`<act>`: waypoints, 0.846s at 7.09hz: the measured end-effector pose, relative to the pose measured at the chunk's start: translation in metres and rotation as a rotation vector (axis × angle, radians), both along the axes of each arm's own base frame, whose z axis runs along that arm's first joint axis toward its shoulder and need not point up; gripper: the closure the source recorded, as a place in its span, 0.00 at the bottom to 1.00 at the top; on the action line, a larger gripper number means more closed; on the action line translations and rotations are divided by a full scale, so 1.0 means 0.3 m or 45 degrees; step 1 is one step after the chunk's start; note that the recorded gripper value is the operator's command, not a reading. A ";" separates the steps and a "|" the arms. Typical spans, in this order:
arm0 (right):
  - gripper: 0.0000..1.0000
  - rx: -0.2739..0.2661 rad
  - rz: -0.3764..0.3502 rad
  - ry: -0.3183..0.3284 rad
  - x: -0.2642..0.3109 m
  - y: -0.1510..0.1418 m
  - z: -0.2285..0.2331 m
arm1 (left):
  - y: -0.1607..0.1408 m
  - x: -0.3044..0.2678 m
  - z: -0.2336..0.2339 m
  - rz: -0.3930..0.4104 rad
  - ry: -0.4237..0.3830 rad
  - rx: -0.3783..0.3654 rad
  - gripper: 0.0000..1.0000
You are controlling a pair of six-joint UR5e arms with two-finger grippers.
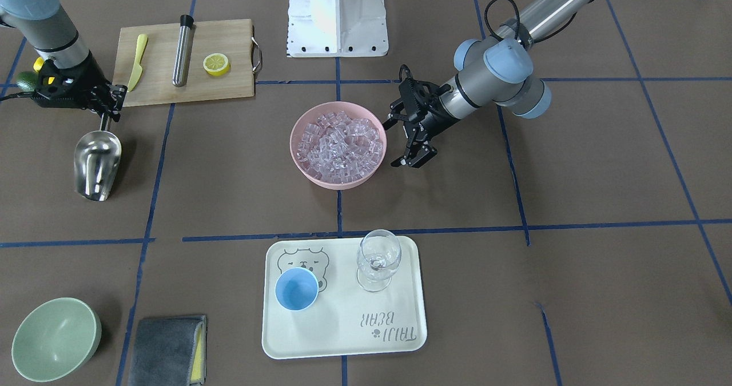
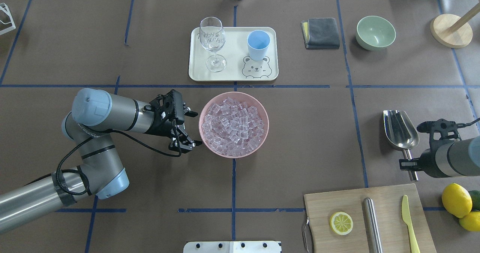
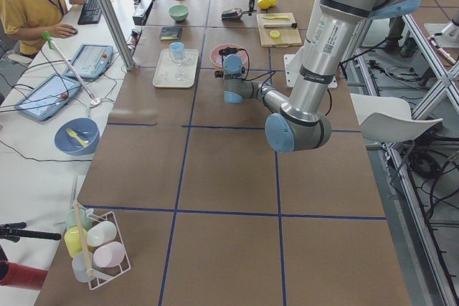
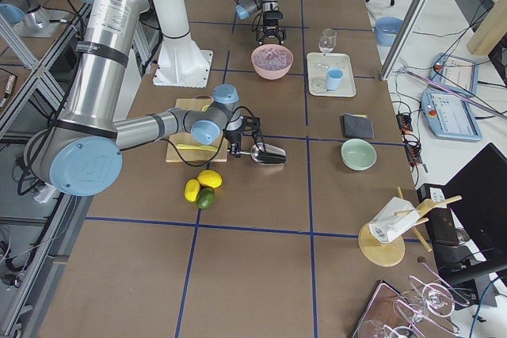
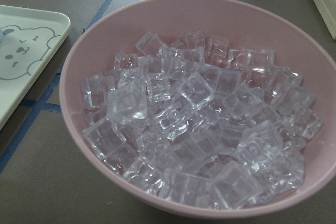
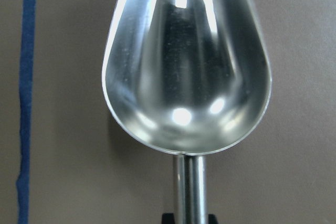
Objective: Put ice in cup with scoop
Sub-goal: 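Grasp the metal scoop handle with the right gripper, then lift the scoop and carry it toward the pink bowl with the right gripper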
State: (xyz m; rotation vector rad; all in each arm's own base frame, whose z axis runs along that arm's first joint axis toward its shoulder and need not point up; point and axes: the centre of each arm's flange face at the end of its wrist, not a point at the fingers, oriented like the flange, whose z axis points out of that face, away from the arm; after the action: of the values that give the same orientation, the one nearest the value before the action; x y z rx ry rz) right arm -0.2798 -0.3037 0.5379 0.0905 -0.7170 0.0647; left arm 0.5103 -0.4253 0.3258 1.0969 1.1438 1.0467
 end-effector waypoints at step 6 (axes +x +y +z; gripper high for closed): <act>1.00 0.109 -0.008 -0.252 0.129 -0.038 -0.271 | 0.003 -0.013 -0.002 -0.007 0.005 0.000 0.00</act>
State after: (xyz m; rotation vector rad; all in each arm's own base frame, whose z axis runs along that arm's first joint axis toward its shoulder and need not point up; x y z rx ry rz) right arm -0.2412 -0.3152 0.4567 0.1658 -0.9183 0.0372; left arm 0.5064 -0.4244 0.3252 1.1017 1.1435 1.0408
